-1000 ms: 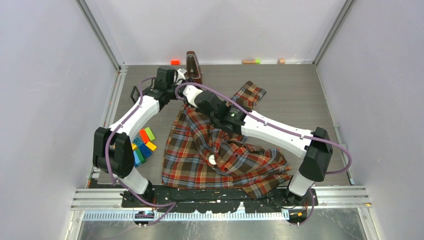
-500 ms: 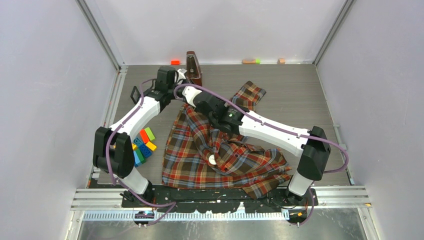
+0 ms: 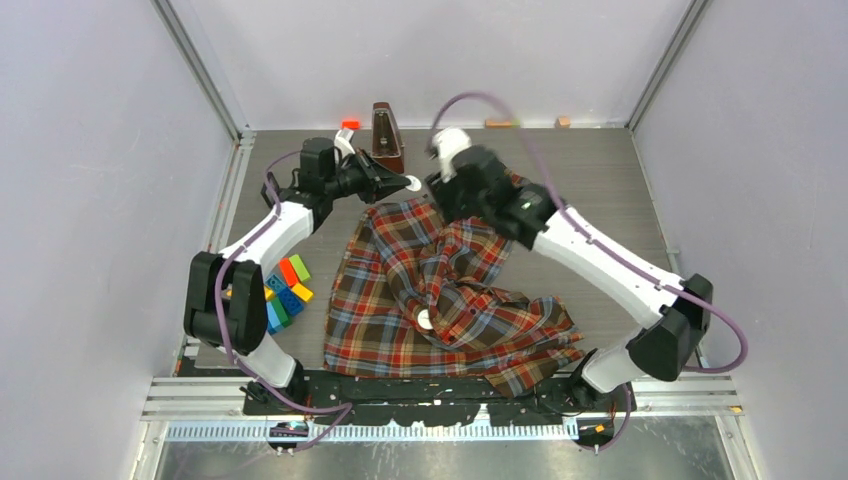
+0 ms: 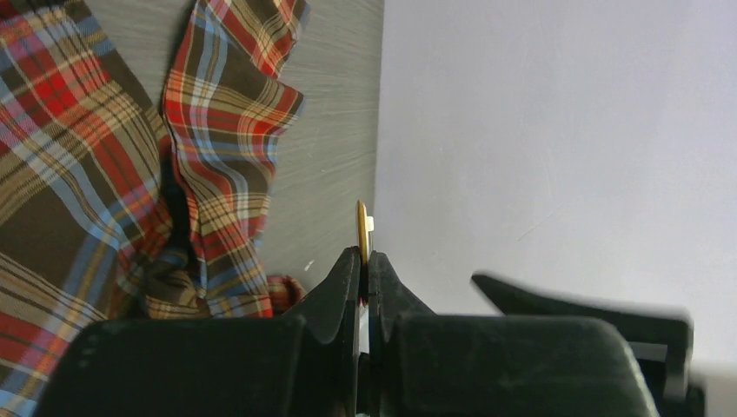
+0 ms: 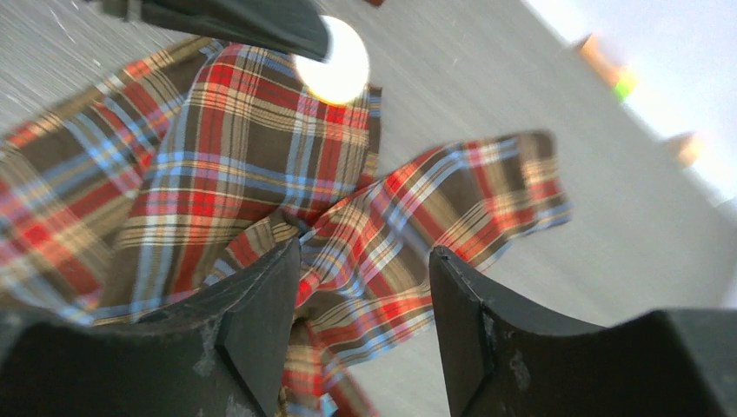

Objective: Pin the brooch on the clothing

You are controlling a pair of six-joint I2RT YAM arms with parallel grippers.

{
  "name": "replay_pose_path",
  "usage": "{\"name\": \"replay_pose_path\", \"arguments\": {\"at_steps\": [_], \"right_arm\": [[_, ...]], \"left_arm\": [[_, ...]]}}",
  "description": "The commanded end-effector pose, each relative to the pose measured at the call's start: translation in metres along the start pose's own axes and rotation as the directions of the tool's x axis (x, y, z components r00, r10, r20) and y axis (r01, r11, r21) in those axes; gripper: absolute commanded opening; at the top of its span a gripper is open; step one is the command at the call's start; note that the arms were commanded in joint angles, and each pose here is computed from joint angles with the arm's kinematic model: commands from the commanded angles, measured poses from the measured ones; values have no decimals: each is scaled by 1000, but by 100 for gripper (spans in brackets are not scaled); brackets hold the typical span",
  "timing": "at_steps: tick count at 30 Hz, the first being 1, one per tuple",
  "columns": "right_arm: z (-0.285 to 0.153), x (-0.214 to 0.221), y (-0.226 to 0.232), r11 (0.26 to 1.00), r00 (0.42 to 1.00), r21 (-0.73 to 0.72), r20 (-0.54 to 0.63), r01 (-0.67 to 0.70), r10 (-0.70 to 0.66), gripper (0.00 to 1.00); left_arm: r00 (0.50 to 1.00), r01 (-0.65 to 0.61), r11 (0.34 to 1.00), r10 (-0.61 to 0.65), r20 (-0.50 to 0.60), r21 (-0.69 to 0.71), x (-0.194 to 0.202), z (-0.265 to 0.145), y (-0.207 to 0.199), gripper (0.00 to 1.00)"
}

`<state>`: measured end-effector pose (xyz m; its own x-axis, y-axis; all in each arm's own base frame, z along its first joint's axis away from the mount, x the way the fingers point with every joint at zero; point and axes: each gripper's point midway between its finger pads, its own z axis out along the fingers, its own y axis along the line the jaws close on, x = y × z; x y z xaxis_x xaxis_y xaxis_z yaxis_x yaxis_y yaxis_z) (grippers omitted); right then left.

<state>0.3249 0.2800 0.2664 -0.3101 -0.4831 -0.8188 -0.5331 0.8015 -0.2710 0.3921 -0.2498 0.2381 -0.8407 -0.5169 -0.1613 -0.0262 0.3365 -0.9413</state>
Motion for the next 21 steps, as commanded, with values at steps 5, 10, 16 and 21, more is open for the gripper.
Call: {"name": "replay_pose_path", "arguments": {"at_steps": [5, 10, 16, 21], "right_arm": [[-27, -29, -23, 604, 713, -419, -174, -678, 679, 60], [-21, -44, -23, 325, 539, -536, -308, -779, 784, 52], [-9, -59, -26, 190, 420, -548, -331, -815, 845, 48], [-1, -74, -31, 69, 312, -579, -332, -812, 890, 44]], "left_arm": [[946, -308, 905, 323, -3, 292, 16, -22, -55, 0], [927, -345, 856, 376, -6, 386, 26, -32, -71, 0], [927, -362, 849, 373, 50, 384, 27, -38, -80, 0], [925, -377, 843, 363, 112, 384, 29, -43, -93, 0]]}}
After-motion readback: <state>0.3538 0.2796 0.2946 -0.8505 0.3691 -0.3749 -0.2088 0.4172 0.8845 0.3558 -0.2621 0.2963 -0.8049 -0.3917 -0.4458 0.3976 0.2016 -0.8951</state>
